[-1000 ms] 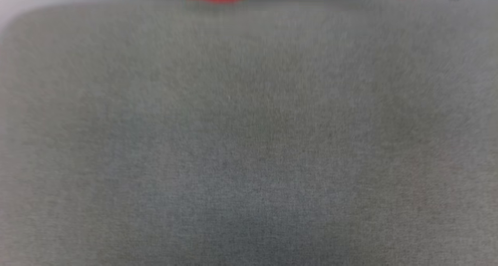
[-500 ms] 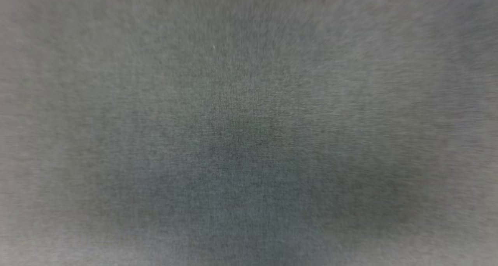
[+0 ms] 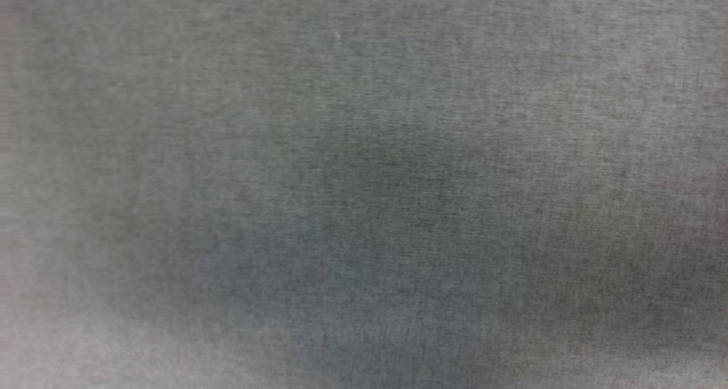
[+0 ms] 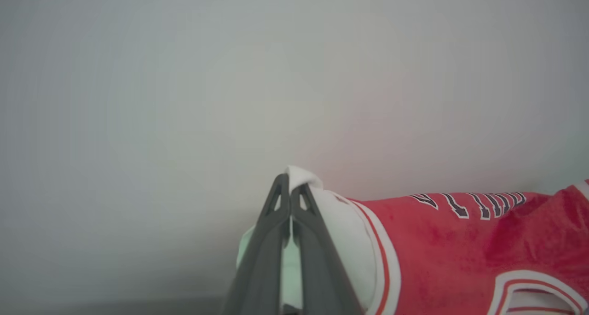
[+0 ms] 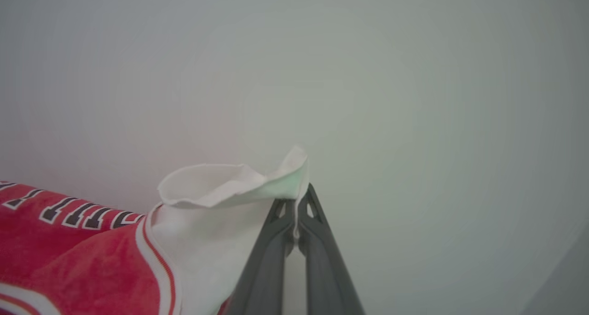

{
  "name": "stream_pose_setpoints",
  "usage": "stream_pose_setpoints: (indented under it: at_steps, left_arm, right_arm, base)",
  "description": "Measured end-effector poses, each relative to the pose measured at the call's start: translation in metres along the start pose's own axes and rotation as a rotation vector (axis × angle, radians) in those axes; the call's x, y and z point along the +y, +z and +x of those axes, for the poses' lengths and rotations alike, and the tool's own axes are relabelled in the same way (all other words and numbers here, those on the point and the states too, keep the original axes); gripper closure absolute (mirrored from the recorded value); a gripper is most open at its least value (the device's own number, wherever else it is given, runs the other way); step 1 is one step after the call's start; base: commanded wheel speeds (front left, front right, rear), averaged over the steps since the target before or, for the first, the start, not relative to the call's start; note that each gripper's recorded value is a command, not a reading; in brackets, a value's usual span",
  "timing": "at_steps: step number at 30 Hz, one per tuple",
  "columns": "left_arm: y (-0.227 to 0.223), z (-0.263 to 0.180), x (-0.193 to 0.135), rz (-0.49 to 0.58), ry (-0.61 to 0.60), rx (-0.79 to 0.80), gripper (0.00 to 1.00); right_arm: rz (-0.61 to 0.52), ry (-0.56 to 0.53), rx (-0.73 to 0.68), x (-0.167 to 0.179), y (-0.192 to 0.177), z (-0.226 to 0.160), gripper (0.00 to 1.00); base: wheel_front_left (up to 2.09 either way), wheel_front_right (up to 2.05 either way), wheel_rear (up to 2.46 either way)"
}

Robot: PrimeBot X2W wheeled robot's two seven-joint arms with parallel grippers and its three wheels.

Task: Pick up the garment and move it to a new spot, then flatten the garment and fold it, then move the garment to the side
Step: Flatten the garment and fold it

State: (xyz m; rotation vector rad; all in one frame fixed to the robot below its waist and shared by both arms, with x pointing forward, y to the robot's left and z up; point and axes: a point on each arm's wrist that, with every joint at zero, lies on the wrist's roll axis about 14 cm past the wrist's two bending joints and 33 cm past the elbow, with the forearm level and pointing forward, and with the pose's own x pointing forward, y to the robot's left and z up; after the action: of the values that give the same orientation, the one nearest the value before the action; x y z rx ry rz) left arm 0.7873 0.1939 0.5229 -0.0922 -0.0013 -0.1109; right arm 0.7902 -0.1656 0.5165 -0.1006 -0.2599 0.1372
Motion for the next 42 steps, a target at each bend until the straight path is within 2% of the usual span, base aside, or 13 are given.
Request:
stream_pose_setpoints:
  at_steps: [2,7,14,17,27,34,42]
  left_arm:
    - [-0.008,-0.006,0.006,-0.008,0.016,0.039,1.0]
    - [-0.03,-0.025,0.011,-0.042,0.044,0.181,1.0]
    - [-0.042,-0.07,0.01,-0.051,0.045,0.358,1.0]
    - [-0.038,-0.092,0.01,-0.008,0.028,0.393,1.0]
    - [-0.019,-0.179,0.013,0.115,-0.047,0.438,1.0]
    - [-0.013,-0.245,0.009,0.097,-0.091,0.434,1.0]
    - [-0.021,-0.332,0.008,0.081,-0.051,0.463,1.0]
  right_arm:
    - [0.052,-0.013,0.007,0.0,-0.001,0.0,1.0]
    - [0.054,0.014,0.071,0.007,-0.008,-0.011,1.0]
    - [0.146,0.032,0.301,0.015,-0.022,-0.047,1.0]
    - [0.176,0.061,0.408,0.021,-0.024,-0.072,1.0]
    - [0.223,0.165,0.622,0.013,0.007,-0.168,1.0]
    - [0.247,0.219,0.734,0.007,0.029,-0.241,1.0]
    - [0.249,0.244,0.829,0.001,0.04,-0.321,1.0]
  base:
    - [0.0,0.0,0.0]
    - [0.0,0.0,0.0]
    - [0.0,0.0,0.0]
    - [0.0,0.0,0.0]
    - [0.0,0.0,0.0]
    - [0.0,0.0,0.0]
    - [0.0,0.0,0.0]
